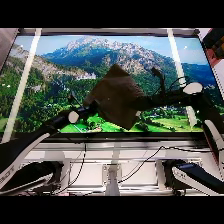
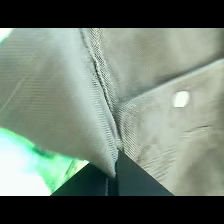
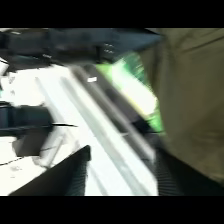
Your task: Fold the clothes and pants, and hang the long-sleeved shirts on hangers.
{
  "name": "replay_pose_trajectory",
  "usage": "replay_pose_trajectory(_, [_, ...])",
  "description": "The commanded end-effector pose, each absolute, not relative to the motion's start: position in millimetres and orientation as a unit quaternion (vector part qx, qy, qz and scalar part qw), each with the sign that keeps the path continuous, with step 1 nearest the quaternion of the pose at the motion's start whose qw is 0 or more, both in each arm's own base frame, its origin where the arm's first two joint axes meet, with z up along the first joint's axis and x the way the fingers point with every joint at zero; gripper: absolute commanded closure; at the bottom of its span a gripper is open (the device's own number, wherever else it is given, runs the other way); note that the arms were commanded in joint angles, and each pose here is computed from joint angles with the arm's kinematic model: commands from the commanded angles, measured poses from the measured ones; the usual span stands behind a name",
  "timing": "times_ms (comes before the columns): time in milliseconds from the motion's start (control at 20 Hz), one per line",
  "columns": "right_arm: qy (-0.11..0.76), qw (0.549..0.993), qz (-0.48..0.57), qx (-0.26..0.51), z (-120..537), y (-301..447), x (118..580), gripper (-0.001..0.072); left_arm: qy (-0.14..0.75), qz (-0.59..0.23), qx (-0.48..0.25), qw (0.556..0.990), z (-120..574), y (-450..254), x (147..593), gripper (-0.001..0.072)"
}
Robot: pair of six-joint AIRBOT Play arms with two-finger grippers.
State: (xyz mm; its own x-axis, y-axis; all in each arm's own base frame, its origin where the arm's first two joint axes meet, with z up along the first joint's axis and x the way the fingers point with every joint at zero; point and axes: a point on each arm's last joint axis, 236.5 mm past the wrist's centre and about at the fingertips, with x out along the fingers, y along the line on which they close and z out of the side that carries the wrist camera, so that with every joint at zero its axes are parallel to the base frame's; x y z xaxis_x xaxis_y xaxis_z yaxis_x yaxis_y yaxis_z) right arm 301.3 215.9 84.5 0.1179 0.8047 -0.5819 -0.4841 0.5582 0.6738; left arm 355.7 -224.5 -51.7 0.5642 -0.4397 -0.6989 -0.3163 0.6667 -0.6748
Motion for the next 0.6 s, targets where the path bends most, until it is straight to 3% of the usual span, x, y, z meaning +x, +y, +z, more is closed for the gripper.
replay_pose_trajectory(0, [0.480,0.793,0.371,0.059,87.6,178.4,339.6,0.0304,0.412,-0.079,-0.342,0.841,0.7,-179.8,370.3,0.0692])
replay_pose_trajectory(100, [0.474,0.829,0.295,0.028,75.8,148.0,366.9,0.0336,0.412,-0.089,-0.294,0.858,20.2,-147.5,360.9,0.0692])
replay_pose_trajectory(150, [0.474,0.835,0.279,0.015,69.5,139.7,373.8,0.0496,0.426,-0.087,-0.265,0.861,19.4,-131.2,352.3,0.0692])
replay_pose_trajectory(200, [0.475,0.837,0.272,0.012,62.8,137.0,380.0,0.0562,0.447,-0.081,-0.237,0.859,12.7,-117.0,342.7,0.0692])
replay_pose_trajectory(450, [0.534,0.800,0.263,0.071,3.1,147.8,391.9,0.0537,0.510,-0.027,-0.099,0.854,-27.9,-57.6,325.3,0.0691])
replay_pose_trajectory(550, [0.567,0.770,0.272,0.111,-22.6,160.5,387.9,0.0406,0.515,-0.013,-0.062,0.855,-34.1,-41.4,326.2,0.0691])
